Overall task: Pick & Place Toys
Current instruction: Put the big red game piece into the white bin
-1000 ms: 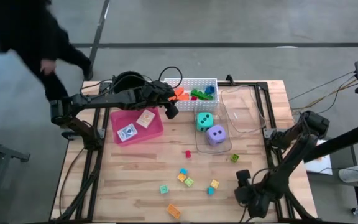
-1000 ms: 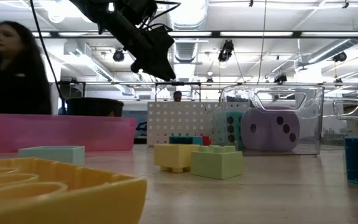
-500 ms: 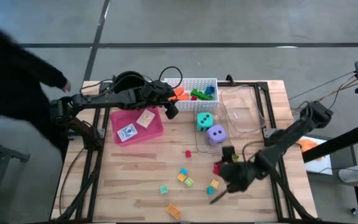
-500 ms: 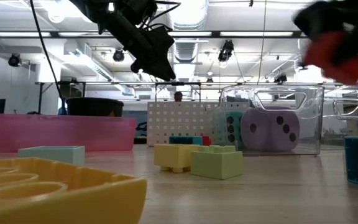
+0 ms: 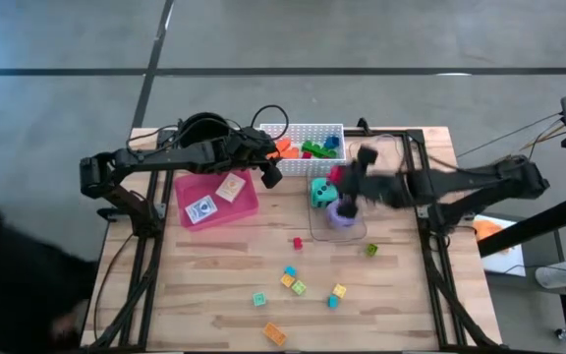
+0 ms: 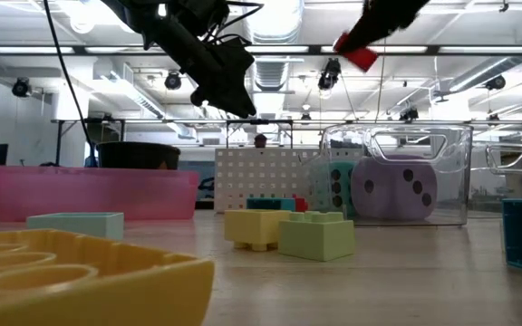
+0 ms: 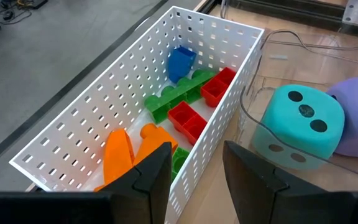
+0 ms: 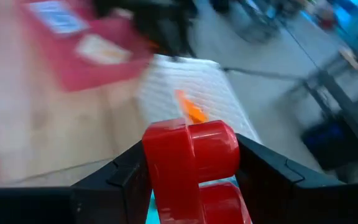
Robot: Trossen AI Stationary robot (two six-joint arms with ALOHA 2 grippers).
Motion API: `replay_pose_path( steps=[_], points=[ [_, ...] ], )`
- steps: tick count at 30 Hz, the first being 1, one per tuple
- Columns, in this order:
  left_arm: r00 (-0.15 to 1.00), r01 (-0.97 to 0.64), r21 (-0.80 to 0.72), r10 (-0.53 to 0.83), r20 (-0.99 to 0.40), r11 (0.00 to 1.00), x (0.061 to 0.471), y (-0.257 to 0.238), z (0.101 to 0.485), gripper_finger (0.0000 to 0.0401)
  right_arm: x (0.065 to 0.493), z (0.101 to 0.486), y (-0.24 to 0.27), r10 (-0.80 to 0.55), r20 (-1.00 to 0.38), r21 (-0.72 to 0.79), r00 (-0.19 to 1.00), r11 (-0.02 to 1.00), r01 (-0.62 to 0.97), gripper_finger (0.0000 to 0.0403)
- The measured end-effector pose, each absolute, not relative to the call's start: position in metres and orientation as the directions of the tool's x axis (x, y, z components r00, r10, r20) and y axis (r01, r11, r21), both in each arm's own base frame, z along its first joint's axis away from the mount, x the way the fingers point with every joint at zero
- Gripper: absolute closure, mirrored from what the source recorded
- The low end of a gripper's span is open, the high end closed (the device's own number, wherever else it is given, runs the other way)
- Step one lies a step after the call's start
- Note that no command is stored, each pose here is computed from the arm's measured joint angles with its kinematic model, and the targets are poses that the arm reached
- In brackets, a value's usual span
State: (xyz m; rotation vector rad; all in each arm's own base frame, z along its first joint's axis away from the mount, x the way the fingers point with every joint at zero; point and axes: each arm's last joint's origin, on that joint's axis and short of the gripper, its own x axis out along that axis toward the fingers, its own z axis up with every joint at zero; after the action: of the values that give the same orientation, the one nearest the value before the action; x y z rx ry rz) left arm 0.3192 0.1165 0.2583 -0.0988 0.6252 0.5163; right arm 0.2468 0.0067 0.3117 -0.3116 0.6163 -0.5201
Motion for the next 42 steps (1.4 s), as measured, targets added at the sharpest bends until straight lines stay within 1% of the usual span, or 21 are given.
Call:
replay_pose_path(
  steps=[2, 5, 7, 11, 16, 22, 30, 36, 42],
  points=[
    [0.689, -0.49, 0.064, 0.432, -0.582, 0.869, 0.319, 0.116, 0.258, 0.0252, 0.249, 0.311, -0.02, -0.554, -0.476, -0.372, 0.683, 0.83, 0.415, 0.0202],
    [0.69, -0.489, 0.065, 0.432, -0.581, 0.87, 0.319, 0.116, 0.258, 0.0252, 0.255, 0.305, -0.059, -0.488, -0.51, -0.262, 0.708, 0.873, 0.412, 0.0202],
    [0.69, -0.489, 0.065, 0.432, -0.581, 0.87, 0.319, 0.116, 0.258, 0.0252, 0.259, 0.3, -0.084, -0.48, -0.508, -0.213, 0.715, 0.874, 0.436, 0.0202],
    [0.69, -0.489, 0.065, 0.432, -0.581, 0.87, 0.319, 0.116, 0.258, 0.0252, 0.266, 0.286, -0.127, -0.517, -0.492, -0.178, 0.701, 0.848, 0.5, 0.0202],
    [0.69, -0.489, 0.065, 0.431, -0.581, 0.87, 0.319, 0.116, 0.258, 0.0252, 0.273, 0.262, -0.161, -0.463, -0.547, -0.133, 0.697, 0.871, 0.473, 0.0202],
    [0.69, -0.489, 0.065, 0.431, -0.581, 0.87, 0.319, 0.116, 0.258, 0.0252, 0.286, 0.247, -0.184, -0.465, -0.603, -0.144, 0.648, 0.863, 0.485, 0.0202],
    [0.69, -0.489, 0.064, 0.431, -0.582, 0.87, 0.319, 0.116, 0.258, 0.0252, 0.316, 0.249, -0.204, -0.422, -0.695, -0.149, 0.583, 0.877, 0.457, 0.0202],
    [0.69, -0.489, 0.064, 0.431, -0.582, 0.87, 0.319, 0.116, 0.258, 0.0252, 0.333, 0.247, -0.215, -0.372, -0.783, -0.142, 0.499, 0.887, 0.439, 0.0202],
    [0.69, -0.489, 0.065, 0.431, -0.582, 0.87, 0.319, 0.116, 0.258, 0.0252, 0.343, 0.244, -0.221, -0.368, -0.796, -0.144, 0.481, 0.887, 0.439, 0.0202]
  ],
)
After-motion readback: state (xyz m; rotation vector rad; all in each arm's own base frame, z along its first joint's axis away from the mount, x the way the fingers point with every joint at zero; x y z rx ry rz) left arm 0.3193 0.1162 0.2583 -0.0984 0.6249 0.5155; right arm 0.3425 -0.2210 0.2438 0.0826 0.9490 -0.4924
